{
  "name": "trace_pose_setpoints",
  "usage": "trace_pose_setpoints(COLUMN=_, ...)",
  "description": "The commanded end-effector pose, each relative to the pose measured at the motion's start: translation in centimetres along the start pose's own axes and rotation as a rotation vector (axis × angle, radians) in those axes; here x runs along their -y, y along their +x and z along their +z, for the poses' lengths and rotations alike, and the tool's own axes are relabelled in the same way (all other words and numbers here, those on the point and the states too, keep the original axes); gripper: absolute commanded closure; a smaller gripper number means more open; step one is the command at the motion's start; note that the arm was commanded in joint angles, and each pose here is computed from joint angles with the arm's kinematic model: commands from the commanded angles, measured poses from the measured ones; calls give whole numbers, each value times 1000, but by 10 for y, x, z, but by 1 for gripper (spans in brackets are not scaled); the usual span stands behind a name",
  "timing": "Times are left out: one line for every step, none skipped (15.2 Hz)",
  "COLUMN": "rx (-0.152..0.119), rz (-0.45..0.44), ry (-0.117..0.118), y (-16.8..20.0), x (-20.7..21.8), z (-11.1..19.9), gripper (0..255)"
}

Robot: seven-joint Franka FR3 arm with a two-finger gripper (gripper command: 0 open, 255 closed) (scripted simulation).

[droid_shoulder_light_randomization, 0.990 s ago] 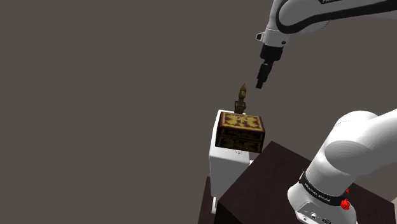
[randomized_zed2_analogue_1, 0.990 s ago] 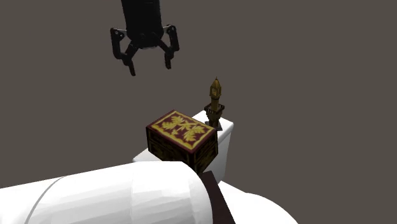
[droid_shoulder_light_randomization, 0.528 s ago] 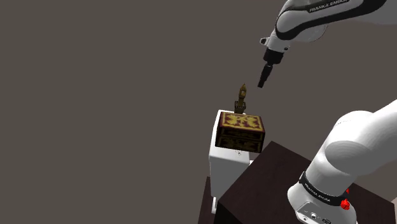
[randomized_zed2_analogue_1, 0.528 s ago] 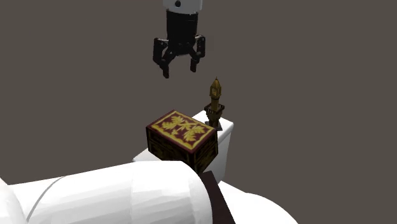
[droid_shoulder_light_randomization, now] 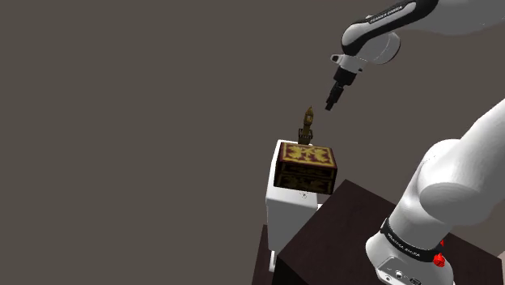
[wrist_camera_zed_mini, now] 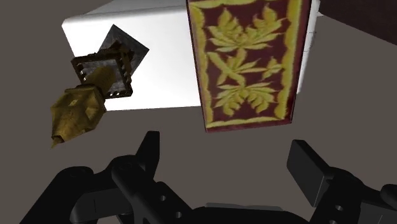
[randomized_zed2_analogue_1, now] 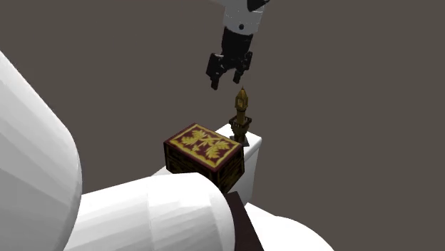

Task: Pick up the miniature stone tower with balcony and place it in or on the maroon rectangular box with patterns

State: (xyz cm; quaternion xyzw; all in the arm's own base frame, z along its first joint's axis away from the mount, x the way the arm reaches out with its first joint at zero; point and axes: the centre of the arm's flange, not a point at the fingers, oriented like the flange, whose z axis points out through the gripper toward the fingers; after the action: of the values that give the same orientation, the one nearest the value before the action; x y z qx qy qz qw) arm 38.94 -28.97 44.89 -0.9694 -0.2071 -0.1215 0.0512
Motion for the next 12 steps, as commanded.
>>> trace_pose_setpoints(rx=-29, rz=-27, ry=7, y=-3, x=-27, z=10, gripper=0)
trace_pose_setpoints(rx=-43, rz=-39, ry=12, y=-4, x=-40, z=14, gripper=0)
trace_pose_setpoints(rx=-57, rz=-51, ry=17, y=-4, x=-53, z=19, gripper=0)
trace_pose_setpoints(rx=-71, rz=-63, ry=22, y=-4, x=-66, z=24, gripper=0)
trace_pose_setpoints(rx=-85, rz=-75, ry=27, y=-4, x=-80, z=28, gripper=0)
trace_pose_setpoints(rx=-99, rz=-86, ry=32, y=-4, x=-93, z=33, gripper=0)
trace_pose_setpoints(rx=-113, rz=-98, ry=36, y=-3, x=-106, z=38, gripper=0)
trace_pose_setpoints(rx=-127, rz=-110, ry=41, y=-2, x=-119, z=43, gripper=0)
trace_pose_setpoints(rx=-141, rz=-122, ry=46, y=-1, x=-132, z=48, gripper=0)
trace_pose_setpoints(rx=-155, rz=-134, ry=51, y=0, x=-145, z=53, gripper=0)
trace_pose_setpoints(rx=-169, rz=-145, ry=56, y=2, x=-158, z=58, gripper=0)
trace_pose_setpoints(rx=-183, rz=-157, ry=61, y=3, x=-170, z=63, gripper=0)
